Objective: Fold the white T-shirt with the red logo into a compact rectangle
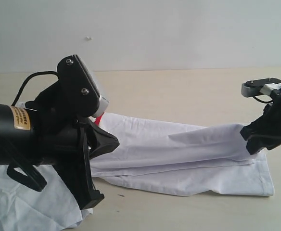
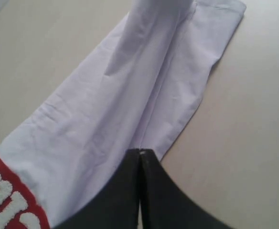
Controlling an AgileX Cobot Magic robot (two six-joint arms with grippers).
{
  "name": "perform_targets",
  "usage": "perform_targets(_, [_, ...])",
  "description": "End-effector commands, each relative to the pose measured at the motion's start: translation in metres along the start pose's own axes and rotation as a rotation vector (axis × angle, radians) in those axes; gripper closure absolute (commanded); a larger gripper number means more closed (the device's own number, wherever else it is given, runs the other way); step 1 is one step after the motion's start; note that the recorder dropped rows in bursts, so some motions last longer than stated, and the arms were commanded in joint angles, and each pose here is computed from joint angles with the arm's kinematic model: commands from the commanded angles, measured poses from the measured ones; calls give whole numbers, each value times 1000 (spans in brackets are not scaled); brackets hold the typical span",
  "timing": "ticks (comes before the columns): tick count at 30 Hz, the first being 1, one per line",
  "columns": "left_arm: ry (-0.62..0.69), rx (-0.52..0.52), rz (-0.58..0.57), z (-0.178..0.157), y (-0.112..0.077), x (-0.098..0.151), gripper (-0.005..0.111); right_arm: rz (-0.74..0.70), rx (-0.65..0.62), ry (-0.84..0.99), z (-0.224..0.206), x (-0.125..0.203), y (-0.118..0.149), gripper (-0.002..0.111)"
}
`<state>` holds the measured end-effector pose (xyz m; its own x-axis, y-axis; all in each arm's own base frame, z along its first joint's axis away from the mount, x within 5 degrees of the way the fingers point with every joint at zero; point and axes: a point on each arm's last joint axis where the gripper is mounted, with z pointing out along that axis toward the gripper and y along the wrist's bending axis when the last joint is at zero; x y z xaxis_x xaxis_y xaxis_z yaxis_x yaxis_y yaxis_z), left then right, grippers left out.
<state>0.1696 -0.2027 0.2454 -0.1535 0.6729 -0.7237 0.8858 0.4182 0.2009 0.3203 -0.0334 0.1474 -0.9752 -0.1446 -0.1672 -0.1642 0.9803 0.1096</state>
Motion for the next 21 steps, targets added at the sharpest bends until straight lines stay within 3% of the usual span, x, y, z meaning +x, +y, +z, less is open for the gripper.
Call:
perform_targets(1, [-1, -4, -5, 1, 0, 1, 107, 13, 14, -49, 0, -6, -3, 60])
perform_targets(6, [-1, -4, -5, 1, 0, 1, 107, -16, -147, -87, 14, -11, 9, 60])
perform_targets(9, [-1, -4, -5, 1, 0, 1, 107, -39, -174, -137, 14, -16, 11, 63])
perform_targets(12, [-1, -4, -5, 1, 0, 1, 107, -34, -151, -170, 14, -19, 9, 75])
perform_targets(16, [-1, -4, -5, 1, 0, 1, 107, -36, -140, -187, 11, -21, 8, 106])
perform_targets(21, [-1, -4, -5, 1, 0, 1, 107, -32, -221, -210, -20, -33, 17, 108])
